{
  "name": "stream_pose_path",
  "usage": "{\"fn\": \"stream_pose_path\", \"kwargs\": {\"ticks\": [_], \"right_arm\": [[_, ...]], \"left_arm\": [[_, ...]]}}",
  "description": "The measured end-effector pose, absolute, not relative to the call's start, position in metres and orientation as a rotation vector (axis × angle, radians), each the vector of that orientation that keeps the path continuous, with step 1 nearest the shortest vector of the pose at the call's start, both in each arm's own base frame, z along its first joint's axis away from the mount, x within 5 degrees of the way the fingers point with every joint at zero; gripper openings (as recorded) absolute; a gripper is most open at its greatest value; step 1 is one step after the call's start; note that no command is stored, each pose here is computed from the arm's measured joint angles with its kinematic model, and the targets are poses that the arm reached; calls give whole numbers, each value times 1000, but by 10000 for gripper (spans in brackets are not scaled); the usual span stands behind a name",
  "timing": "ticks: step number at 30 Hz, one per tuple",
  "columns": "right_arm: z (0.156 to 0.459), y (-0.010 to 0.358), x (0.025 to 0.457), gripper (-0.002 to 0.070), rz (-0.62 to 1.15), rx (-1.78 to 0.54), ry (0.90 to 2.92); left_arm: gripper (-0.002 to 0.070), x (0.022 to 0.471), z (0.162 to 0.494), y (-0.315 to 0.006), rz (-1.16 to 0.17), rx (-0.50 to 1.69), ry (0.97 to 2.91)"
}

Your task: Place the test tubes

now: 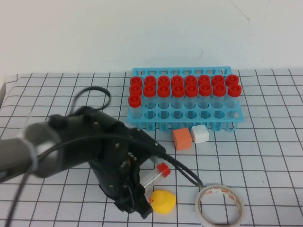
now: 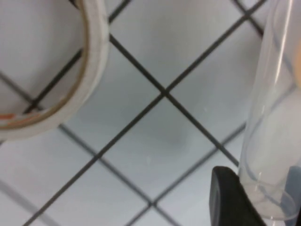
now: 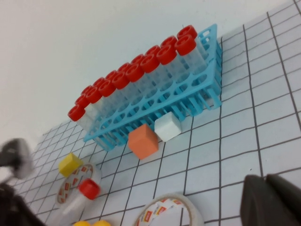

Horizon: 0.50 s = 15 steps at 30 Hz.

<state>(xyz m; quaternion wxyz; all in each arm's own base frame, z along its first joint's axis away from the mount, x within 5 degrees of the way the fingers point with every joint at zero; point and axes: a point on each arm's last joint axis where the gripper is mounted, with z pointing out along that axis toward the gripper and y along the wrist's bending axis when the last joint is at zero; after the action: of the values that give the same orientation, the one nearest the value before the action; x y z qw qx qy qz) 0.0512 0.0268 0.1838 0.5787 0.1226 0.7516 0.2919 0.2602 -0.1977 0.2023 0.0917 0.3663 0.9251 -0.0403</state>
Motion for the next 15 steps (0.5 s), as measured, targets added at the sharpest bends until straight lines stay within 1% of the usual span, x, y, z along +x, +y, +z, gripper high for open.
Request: {"fn": "stream_pose_path", "kwargs": {"ticks": [5,8,12,15], "right_arm": [[184,26,51,-1,681,290,1753],[184,26,51,-1,681,290,1753],[184,27,51,-1,690,296,1750],[186,27,51,-1,721,316,1737]], "left_arm": [[212,231,234,-176,-149,1064,2642],[212,202,242,-153,-184,999,2563],[212,168,255,-128,-287,841,2307],[212,149,264,-112,-384,687,2036]]}}
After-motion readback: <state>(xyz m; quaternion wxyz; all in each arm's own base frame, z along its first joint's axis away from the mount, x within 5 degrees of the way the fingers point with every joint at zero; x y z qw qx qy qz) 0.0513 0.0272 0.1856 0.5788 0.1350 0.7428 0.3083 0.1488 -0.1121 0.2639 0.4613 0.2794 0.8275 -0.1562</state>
